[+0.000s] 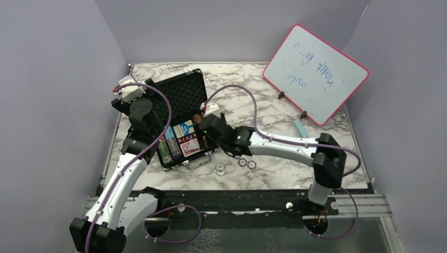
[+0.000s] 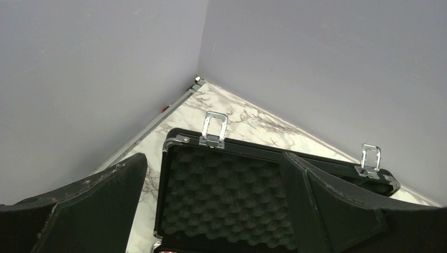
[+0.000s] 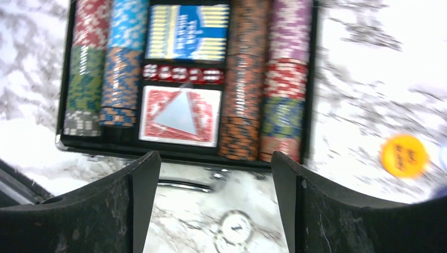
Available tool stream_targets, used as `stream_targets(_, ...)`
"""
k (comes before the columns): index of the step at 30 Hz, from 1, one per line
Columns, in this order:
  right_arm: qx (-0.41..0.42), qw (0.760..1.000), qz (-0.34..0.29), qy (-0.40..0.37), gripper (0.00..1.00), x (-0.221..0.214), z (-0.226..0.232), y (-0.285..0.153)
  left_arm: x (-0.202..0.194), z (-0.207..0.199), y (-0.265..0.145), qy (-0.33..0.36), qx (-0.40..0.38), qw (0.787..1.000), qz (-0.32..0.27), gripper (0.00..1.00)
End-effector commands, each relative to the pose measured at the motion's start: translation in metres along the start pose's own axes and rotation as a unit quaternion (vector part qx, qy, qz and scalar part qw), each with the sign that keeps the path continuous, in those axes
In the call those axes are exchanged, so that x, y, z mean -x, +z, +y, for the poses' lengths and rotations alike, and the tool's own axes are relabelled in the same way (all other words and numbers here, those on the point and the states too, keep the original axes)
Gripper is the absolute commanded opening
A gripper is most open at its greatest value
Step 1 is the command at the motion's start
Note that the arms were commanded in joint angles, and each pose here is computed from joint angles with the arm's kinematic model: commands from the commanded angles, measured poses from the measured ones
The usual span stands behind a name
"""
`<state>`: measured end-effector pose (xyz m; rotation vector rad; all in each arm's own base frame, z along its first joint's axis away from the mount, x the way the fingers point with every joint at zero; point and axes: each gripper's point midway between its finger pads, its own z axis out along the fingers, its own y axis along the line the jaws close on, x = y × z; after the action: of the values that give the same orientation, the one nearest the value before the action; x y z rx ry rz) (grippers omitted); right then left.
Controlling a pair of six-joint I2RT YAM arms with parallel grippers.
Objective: Pack up texas hold em set
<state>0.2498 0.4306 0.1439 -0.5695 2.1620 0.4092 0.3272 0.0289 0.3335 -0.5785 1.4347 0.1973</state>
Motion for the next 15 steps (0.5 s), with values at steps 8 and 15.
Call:
stream_targets(8, -0.181, 0.973, 0.039, 0.139, 0.79, -0.045, -0.186, -0.021, -0.009, -0.046, -0.002, 0.005, -0.117, 0.993, 0.030, 0.99)
stream_targets(15, -0.229, 0.956, 0.074, 0.165, 0.83, -0.063, -0.248, 0.002, -0.014, -0.063, -0.006, 0.012, -0.168, 0.985, 0.040, 0.99)
